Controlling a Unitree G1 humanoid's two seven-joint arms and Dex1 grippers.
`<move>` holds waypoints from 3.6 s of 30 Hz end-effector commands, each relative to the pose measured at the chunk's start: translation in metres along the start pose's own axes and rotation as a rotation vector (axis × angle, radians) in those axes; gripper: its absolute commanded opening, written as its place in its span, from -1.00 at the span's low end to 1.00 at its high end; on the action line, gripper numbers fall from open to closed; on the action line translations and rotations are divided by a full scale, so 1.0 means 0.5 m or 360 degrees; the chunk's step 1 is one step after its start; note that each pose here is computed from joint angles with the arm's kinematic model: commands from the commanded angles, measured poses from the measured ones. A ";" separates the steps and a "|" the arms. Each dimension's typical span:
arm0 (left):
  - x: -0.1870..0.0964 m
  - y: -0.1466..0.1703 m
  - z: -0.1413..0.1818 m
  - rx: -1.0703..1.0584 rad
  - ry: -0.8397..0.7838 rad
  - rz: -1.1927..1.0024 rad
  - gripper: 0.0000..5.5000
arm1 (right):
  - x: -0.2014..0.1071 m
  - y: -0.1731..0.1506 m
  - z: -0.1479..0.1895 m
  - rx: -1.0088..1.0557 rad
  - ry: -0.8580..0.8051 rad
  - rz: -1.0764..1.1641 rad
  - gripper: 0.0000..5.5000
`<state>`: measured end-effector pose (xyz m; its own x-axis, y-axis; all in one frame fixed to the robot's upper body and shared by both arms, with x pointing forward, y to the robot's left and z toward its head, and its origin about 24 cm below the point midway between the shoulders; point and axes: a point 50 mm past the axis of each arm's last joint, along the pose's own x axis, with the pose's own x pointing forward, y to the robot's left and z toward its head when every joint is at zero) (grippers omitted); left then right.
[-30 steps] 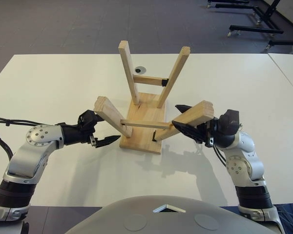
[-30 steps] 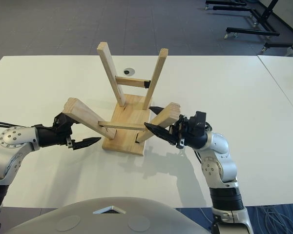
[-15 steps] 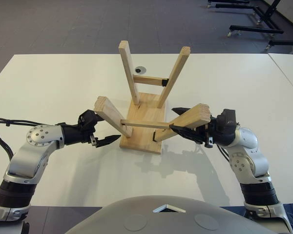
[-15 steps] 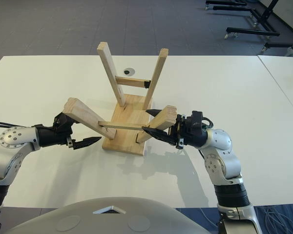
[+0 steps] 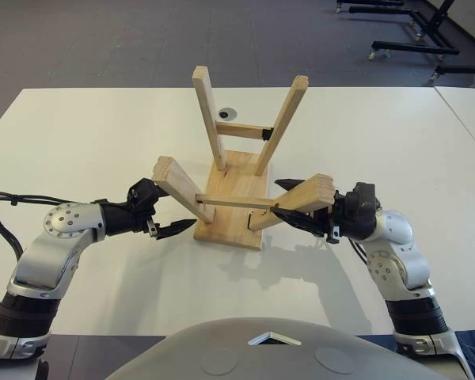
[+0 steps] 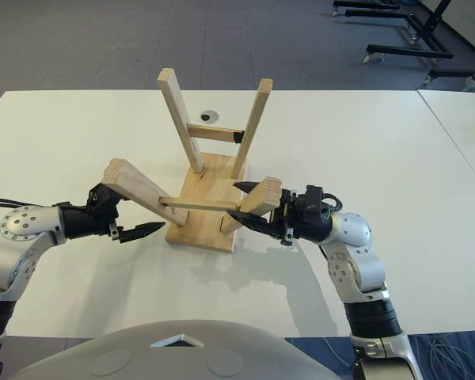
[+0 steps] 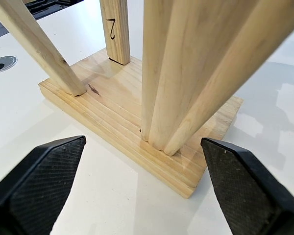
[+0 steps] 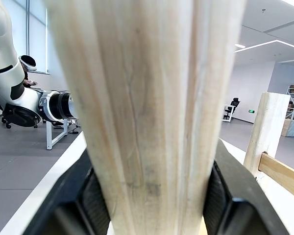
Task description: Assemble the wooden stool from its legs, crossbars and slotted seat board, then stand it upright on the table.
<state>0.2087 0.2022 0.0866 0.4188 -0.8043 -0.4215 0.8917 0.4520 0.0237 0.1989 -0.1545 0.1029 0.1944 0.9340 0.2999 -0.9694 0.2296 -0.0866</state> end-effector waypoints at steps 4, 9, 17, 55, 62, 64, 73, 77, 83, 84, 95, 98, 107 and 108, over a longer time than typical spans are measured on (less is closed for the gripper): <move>0.006 0.001 0.001 0.0025 0.0006 0.0001 0.57 | 0.011 -0.004 -0.019 0.0073 0.0059 0.0001 -0.26; 0.009 0.000 0.001 0.0030 -0.0001 -0.0002 0.57 | 0.014 -0.006 -0.021 0.0079 0.0054 0.0001 -0.26; 0.023 -0.002 0.006 0.0041 -0.0031 -0.0015 0.57 | 0.020 -0.008 -0.031 0.0058 0.0134 0.0057 -0.26; 0.027 -0.010 0.003 0.0035 -0.0076 0.0062 0.57 | 0.054 -0.044 0.015 0.0036 0.0169 0.0133 0.66; 0.000 -0.008 0.037 0.0079 -0.0188 0.0083 0.57 | 0.054 -0.041 0.013 0.0032 0.0170 0.0134 0.66; -0.010 -0.012 0.053 0.0095 -0.0258 0.0060 0.57 | 0.052 -0.040 0.010 0.0035 0.0173 0.0136 0.66; -0.016 -0.028 0.122 0.0005 -0.0599 0.0028 0.57 | 0.036 -0.041 -0.020 0.0046 0.0165 0.0115 0.66; 0.014 -0.025 0.115 -0.0011 -0.0490 0.0155 0.57 | 0.050 -0.040 -0.005 0.0023 0.0146 0.0108 0.66; 0.040 -0.027 0.098 -0.0039 -0.0408 0.0233 0.57 | 0.071 -0.032 0.007 0.0018 0.0133 0.0104 0.66; 0.038 -0.028 0.096 -0.0044 -0.0411 0.0225 0.57 | 0.073 -0.032 0.008 0.0018 0.0131 0.0102 0.66; -0.033 -0.019 0.098 -0.0031 -0.0522 0.0145 0.57 | 0.073 -0.040 0.014 0.0004 0.0132 0.0053 0.66; -0.027 -0.022 0.102 -0.0022 -0.0534 0.0128 0.57 | 0.074 -0.042 0.015 0.0002 0.0130 0.0063 0.66; -0.131 0.015 0.227 0.0177 -0.1021 0.0123 0.57 | 0.070 -0.046 0.012 -0.0004 0.0128 0.0059 0.66; -0.130 0.026 0.243 0.0233 -0.1013 0.0165 0.57 | 0.069 -0.046 0.011 -0.0004 0.0128 0.0058 0.66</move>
<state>0.2054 0.2130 0.2103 0.4710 -0.8562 0.2125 0.8578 0.5007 0.1164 0.2248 -0.1286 0.1183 0.1714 0.9602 0.2208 -0.9780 0.1928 -0.0796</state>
